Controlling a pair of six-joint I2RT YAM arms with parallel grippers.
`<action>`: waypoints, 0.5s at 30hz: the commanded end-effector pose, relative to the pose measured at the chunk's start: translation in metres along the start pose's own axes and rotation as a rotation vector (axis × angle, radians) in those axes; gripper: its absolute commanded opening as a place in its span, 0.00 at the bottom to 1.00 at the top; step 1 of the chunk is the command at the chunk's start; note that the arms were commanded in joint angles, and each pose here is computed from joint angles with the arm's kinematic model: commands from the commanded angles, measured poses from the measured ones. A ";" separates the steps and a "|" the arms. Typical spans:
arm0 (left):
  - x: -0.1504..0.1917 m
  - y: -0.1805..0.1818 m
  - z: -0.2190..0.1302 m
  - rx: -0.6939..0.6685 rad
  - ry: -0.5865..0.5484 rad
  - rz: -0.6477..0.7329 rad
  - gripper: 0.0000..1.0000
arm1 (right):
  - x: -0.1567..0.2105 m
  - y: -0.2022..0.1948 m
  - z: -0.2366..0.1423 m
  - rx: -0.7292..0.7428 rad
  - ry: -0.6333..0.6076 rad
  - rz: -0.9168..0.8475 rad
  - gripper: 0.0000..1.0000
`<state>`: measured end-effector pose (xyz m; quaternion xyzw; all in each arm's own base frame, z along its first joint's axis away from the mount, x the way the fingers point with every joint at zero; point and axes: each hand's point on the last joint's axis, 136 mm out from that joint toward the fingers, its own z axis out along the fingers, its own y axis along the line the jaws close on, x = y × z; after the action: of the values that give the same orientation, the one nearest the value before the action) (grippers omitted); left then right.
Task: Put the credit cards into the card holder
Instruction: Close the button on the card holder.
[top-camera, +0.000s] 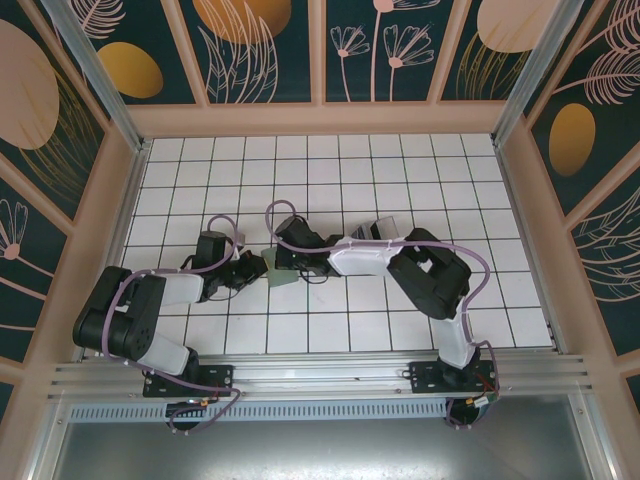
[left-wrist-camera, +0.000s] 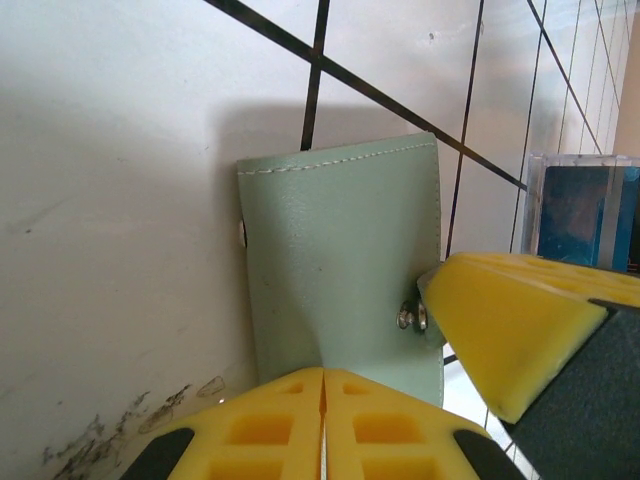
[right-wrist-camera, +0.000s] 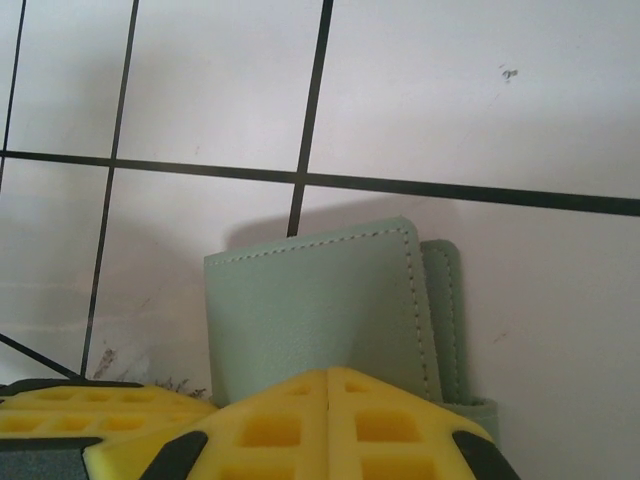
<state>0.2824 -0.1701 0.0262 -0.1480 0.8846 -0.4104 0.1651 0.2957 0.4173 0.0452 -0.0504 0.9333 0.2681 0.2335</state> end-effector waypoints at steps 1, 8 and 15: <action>0.007 0.009 0.000 -0.031 0.011 -0.020 0.10 | 0.003 0.000 0.002 -0.032 0.024 0.006 0.00; 0.009 0.011 0.002 -0.031 0.014 -0.031 0.10 | 0.015 0.000 0.008 -0.050 0.063 0.024 0.00; 0.007 0.009 0.002 -0.027 0.012 -0.031 0.10 | 0.021 -0.001 0.012 -0.055 0.078 0.026 0.00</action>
<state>0.2819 -0.1698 0.0256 -0.1517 0.8842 -0.4104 0.1638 0.2911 0.4234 0.0439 -0.0526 0.9301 0.2946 0.2130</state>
